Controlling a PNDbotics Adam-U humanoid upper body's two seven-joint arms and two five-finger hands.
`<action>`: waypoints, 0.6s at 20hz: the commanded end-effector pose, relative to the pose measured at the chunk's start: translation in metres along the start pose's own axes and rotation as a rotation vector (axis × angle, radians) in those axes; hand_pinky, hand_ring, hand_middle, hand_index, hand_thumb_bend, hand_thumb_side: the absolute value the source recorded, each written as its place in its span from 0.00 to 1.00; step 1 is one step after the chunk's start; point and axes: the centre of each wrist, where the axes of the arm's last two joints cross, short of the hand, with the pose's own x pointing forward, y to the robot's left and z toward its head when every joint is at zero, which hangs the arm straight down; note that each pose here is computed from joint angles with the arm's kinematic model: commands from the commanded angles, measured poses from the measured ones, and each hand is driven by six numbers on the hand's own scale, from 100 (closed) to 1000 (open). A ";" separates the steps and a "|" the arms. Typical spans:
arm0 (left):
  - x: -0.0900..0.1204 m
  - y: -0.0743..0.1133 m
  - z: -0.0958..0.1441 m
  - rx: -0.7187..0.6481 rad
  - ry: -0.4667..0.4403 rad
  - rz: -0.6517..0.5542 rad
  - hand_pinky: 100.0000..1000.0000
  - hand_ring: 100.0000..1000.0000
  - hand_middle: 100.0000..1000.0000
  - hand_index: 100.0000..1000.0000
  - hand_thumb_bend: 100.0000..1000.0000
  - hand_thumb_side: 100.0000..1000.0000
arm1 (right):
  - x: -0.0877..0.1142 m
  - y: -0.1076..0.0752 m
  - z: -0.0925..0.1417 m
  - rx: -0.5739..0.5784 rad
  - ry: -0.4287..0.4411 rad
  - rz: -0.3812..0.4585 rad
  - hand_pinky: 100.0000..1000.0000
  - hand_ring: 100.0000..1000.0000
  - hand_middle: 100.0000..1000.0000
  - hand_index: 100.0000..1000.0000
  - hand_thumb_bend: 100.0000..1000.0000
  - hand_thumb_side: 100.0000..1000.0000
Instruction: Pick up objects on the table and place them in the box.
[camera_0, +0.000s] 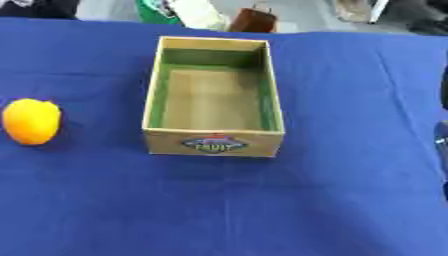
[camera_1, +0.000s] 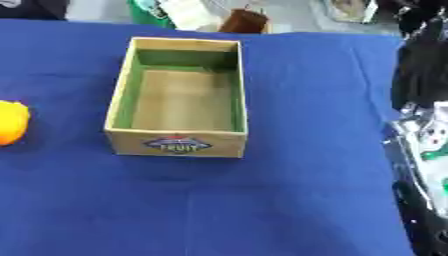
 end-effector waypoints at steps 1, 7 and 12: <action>0.008 0.001 -0.006 -0.006 -0.039 -0.004 0.52 0.57 0.55 0.70 0.00 0.68 | 0.007 -0.002 -0.006 0.019 -0.035 0.010 0.71 0.67 0.62 0.75 0.00 1.00; 0.008 0.001 -0.007 -0.007 -0.040 -0.005 0.52 0.57 0.55 0.70 0.00 0.68 | 0.007 -0.002 -0.006 0.019 -0.035 0.009 0.71 0.67 0.62 0.75 0.00 1.00; 0.008 0.003 -0.007 -0.005 -0.038 -0.016 0.52 0.57 0.55 0.70 0.00 0.67 | 0.007 -0.002 -0.006 0.017 -0.034 0.010 0.71 0.67 0.62 0.75 0.00 1.00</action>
